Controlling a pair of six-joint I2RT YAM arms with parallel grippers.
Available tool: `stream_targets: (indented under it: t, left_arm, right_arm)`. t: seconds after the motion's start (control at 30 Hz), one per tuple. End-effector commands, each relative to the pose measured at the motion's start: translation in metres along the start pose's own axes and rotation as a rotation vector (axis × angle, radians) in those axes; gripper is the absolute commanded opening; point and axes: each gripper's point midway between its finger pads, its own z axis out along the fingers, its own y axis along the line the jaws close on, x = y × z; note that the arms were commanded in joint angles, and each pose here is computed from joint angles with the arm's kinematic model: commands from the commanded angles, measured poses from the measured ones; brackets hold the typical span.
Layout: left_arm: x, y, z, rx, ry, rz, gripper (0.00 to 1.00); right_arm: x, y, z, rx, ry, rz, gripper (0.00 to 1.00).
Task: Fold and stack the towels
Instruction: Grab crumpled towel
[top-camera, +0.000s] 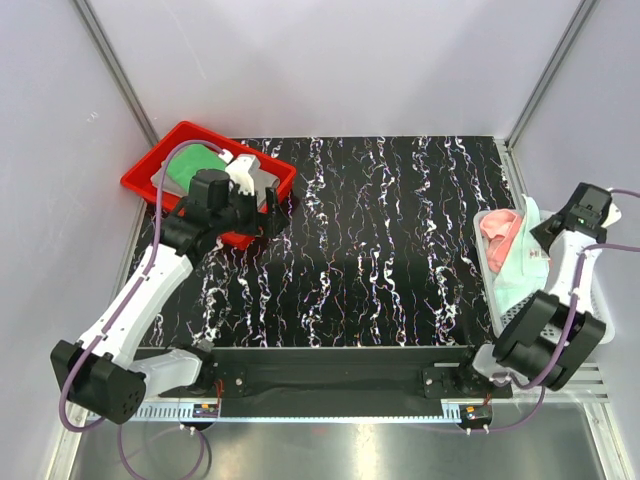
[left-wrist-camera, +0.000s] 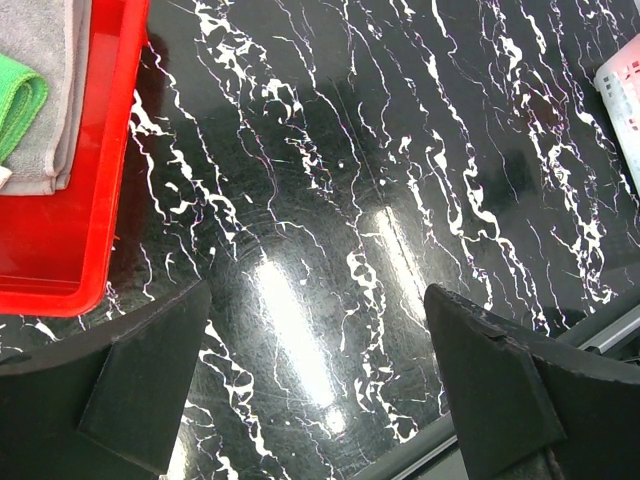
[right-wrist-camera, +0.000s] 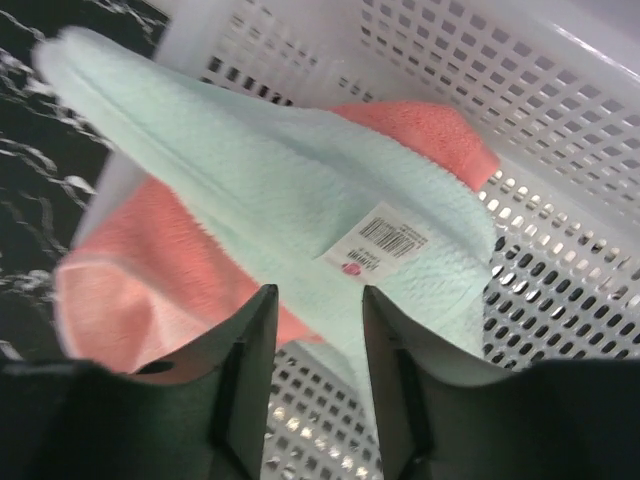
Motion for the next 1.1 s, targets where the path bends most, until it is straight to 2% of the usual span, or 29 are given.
stream_targets:
  t: [0.0,0.13,0.23,0.3,0.37,0.43,0.5,0.57,0.6,0.67,0.7,0.77,0.83,0.93,1.0,1.03,1.07]
  left_arm:
    - [-0.013,-0.008,0.005,0.040,-0.040,0.007,0.94]
    - [-0.010,-0.006,0.012,0.031,-0.018,0.000,0.94]
    - [-0.008,-0.004,0.015,0.026,-0.010,-0.004,0.94]
    - [-0.007,-0.002,0.017,0.017,-0.005,-0.005,0.94]
    - [-0.008,-0.001,0.016,0.012,-0.003,-0.006,0.94]
    - [-0.009,-0.002,0.015,0.012,-0.005,-0.005,0.93]
    - [-0.012,-0.004,0.014,0.019,-0.012,-0.005,0.94]
    - [-0.014,-0.003,0.013,-0.009,-0.018,0.004,0.92]
    - [-0.016,-0.001,0.012,-0.029,-0.023,0.023,0.92]
    - [-0.020,0.003,0.010,-0.066,-0.035,0.032,0.93]
    - [-0.022,0.002,0.009,-0.068,-0.044,0.015,0.94]
    - [-0.030,0.007,0.008,-0.095,-0.095,-0.022,0.99]
    - [-0.040,0.013,0.003,-0.117,-0.142,-0.101,0.99]
    - [-0.057,0.024,-0.008,-0.076,-0.169,-0.206,0.99]
    - [-0.065,0.023,-0.015,-0.062,-0.188,-0.210,0.99]
    - [-0.071,0.023,-0.021,-0.059,-0.198,-0.207,0.99]
    - [-0.072,0.022,-0.023,-0.056,-0.196,-0.202,0.99]
  right_arm:
    - [0.006,-0.003,0.029,0.015,0.002,-0.031,0.49]
    - [0.026,-0.012,0.061,0.050,0.088,-0.071,0.59]
    - [0.033,-0.011,0.075,0.042,0.108,-0.085,0.67]
    - [0.036,-0.013,0.081,0.054,0.121,-0.091,0.65]
    - [0.035,-0.020,0.083,0.096,0.122,-0.099,0.32]
    - [0.023,-0.020,0.075,0.113,0.092,-0.100,0.04]
    - [0.016,-0.022,0.064,0.132,0.081,-0.089,0.00]
    - [-0.005,-0.015,0.039,0.126,0.046,-0.073,0.00]
    - [-0.026,-0.005,0.020,0.099,-0.012,-0.052,0.00]
    - [-0.039,0.004,-0.004,0.062,-0.030,-0.035,0.01]
    - [-0.061,0.018,-0.027,0.007,-0.088,-0.022,0.02]
    - [-0.072,0.031,-0.053,-0.049,-0.105,-0.022,0.04]
    - [-0.098,0.052,-0.093,-0.148,-0.176,-0.009,0.04]
    - [-0.119,0.096,-0.153,-0.381,-0.219,-0.017,0.04]
    - [-0.129,0.130,-0.198,-0.547,-0.230,-0.047,0.00]
    - [-0.131,0.148,-0.214,-0.649,-0.229,-0.062,0.00]
    - [-0.117,0.177,-0.244,-0.857,-0.156,-0.110,0.00]
